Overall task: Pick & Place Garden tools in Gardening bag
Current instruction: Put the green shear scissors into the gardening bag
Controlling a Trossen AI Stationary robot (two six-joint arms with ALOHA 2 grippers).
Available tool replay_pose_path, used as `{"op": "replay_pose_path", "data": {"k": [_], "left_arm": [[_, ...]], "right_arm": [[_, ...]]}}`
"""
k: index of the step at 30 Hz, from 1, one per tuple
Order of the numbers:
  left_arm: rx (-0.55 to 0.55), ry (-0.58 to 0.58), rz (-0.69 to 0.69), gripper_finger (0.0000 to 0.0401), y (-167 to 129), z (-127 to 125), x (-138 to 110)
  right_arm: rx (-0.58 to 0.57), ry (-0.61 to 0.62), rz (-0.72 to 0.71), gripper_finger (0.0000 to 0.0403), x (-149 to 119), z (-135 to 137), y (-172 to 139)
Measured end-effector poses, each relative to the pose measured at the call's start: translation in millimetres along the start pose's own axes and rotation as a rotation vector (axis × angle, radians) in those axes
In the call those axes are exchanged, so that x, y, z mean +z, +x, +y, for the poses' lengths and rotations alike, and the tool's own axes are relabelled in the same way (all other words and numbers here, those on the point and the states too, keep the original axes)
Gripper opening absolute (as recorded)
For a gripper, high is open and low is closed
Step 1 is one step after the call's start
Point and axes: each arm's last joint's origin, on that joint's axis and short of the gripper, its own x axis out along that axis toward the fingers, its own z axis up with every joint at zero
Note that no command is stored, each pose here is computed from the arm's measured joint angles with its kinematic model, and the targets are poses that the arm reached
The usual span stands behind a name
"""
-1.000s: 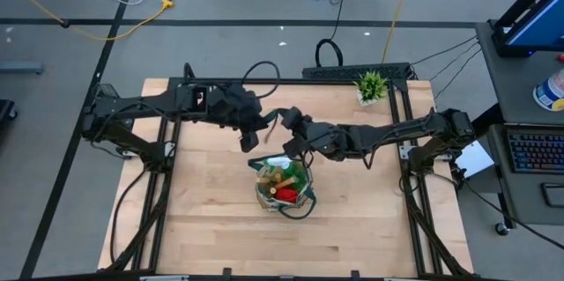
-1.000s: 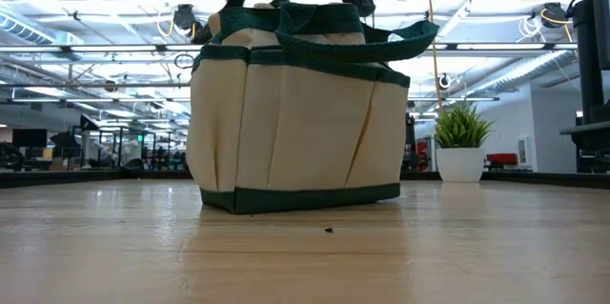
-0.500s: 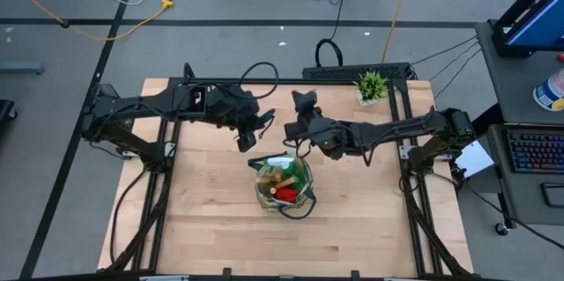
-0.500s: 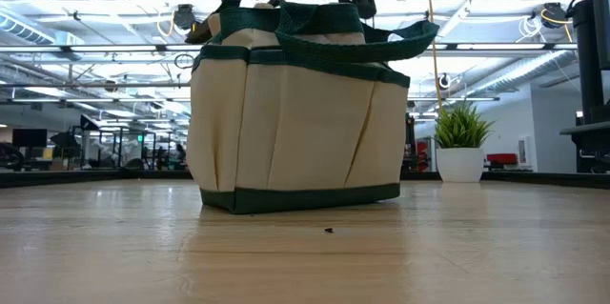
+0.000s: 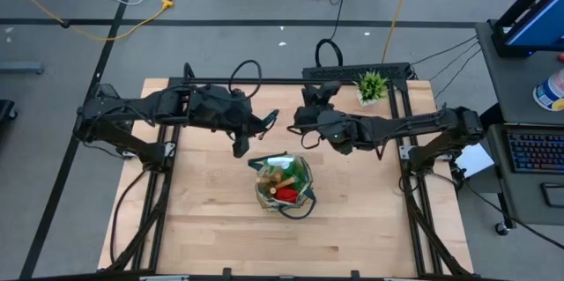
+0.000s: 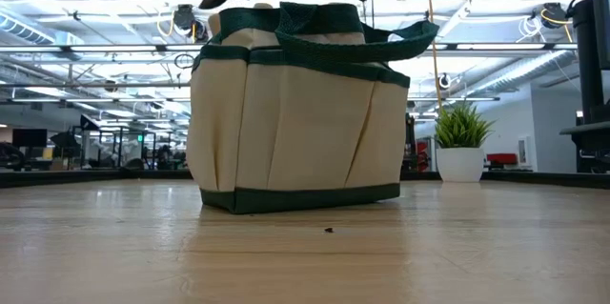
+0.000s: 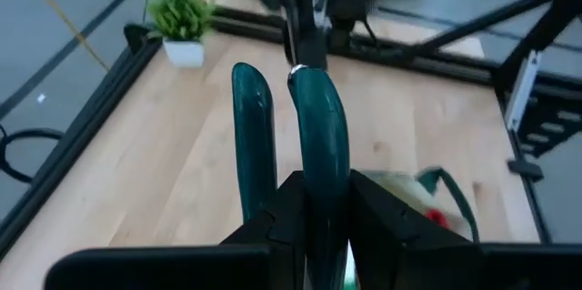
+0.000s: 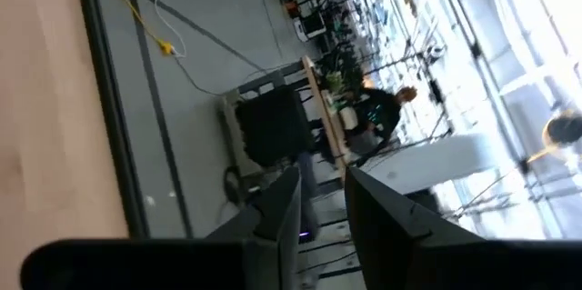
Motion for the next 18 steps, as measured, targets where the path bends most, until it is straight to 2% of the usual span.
{"op": "replay_pose_path", "data": {"k": [3, 6, 9, 14, 18], "left_arm": [[-0.020, 0.007, -0.024, 0.0058, -3, -5, 1], [-0.040, 0.019, -0.054, 0.0057, -12, -9, 3], [-0.063, 0.027, -0.105, 0.0057, -16, -13, 7], [-0.105, 0.052, -0.155, 0.0057, -20, -19, 11], [-0.170, 0.063, -0.178, 0.0057, -20, -21, 14]], "right_arm": [[0.019, 0.083, 0.014, 0.0079, -7, -8, -4], [0.094, 0.205, -0.005, 0.0079, -15, -14, -9], [0.237, 0.360, -0.037, 0.0079, -25, -24, -15], [0.542, 0.594, -0.109, 0.0079, -38, -41, -19], [0.733, 0.682, -0.196, 0.0079, -42, -49, -21]]}}
